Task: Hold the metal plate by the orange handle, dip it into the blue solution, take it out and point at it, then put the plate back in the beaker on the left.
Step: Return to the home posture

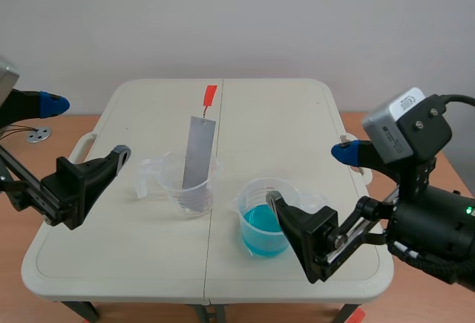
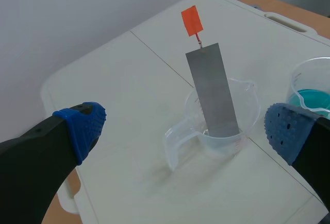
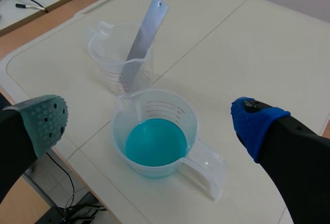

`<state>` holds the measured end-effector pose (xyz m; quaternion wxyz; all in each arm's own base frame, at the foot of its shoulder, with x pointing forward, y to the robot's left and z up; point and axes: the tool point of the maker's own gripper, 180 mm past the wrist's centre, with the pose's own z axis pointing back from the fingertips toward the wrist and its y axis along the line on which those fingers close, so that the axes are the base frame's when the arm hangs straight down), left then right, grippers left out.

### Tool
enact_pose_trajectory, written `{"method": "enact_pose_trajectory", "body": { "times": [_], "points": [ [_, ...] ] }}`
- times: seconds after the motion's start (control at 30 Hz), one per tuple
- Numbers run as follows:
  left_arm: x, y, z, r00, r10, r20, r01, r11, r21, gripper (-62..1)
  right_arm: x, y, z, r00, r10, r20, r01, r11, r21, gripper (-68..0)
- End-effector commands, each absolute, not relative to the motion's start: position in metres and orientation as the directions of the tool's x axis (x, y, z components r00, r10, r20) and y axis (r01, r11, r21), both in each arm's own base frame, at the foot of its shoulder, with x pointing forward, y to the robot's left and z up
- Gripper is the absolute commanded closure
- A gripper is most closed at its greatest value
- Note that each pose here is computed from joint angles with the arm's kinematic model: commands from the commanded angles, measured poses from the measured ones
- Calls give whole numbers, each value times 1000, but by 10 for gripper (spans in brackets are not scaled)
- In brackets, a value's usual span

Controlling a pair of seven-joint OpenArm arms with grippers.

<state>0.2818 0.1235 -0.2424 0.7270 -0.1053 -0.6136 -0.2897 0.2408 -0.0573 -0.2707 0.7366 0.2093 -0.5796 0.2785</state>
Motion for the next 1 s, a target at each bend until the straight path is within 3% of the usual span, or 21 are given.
{"method": "enact_pose_trajectory", "body": {
  "times": [0.0,0.97],
  "points": [
    [284,116,-232,43,-266,963,548,812,200,-623,247,-60,-256,128,149,981,-641,767,-33,-663],
    [288,98,-221,-12,-232,973,567,799,198,-623,250,-65,-257,128,162,978,-616,786,-50,-663]
  ]
}}
